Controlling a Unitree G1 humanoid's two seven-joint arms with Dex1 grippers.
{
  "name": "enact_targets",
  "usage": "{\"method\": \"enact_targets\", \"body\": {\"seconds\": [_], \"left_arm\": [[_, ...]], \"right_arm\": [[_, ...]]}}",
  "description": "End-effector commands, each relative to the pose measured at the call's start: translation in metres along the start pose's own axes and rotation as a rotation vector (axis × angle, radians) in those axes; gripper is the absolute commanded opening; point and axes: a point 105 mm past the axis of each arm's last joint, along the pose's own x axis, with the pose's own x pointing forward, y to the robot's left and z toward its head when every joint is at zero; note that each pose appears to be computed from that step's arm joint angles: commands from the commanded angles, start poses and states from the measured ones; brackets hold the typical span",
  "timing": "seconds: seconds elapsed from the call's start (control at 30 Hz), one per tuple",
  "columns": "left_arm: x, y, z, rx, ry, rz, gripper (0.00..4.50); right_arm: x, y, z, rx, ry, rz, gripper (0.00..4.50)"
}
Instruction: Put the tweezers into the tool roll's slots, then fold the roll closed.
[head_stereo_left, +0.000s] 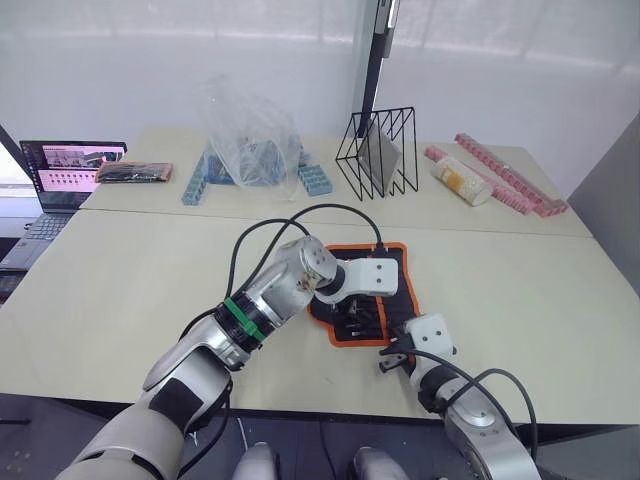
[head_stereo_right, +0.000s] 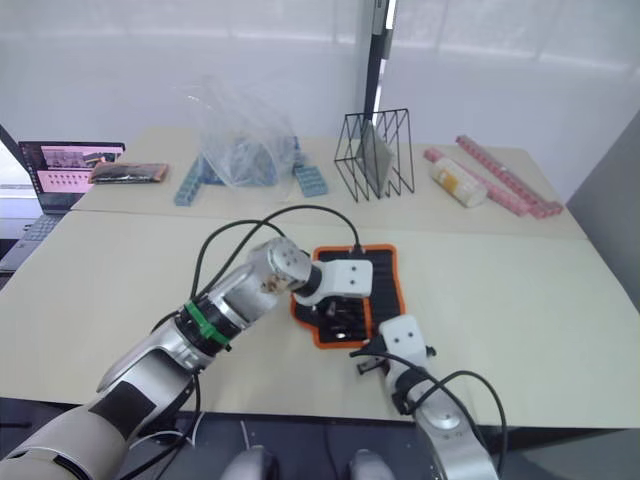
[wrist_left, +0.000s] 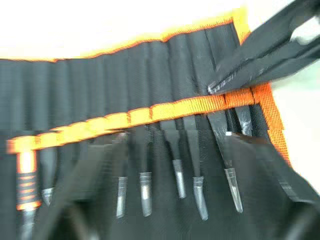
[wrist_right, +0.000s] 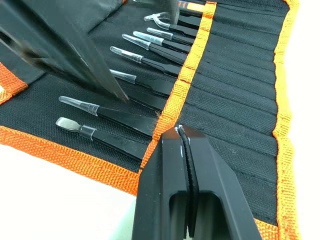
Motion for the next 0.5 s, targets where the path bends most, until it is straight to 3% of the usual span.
{"method": "enact_targets", "body": {"seconds": [0.03,0.17,0.27,0.5], "left_arm": [[-0.025,0.006,0.006,-0.032,-0.06,0.046,4.48],[-0.064,0.006,-0.011,-0.205,-0.209,0.13,4.48],[-0.098,0.011,-0.034,-0.254,-0.358,0.34,4.48],[-0.151,-0.017,-0.109,-0.46,-0.364,0.614,4.48]], "right_arm": [[-0.001,0.009,-0.041,0.032,0.17,0.054,0.0],[-0.001,0.001,-0.03,0.012,0.129,0.05,0.0],[-0.002,-0.003,-0.012,-0.011,0.055,0.068,0.0],[-0.012,-0.016,0.018,-0.07,-0.067,0.106,0.0]]}}
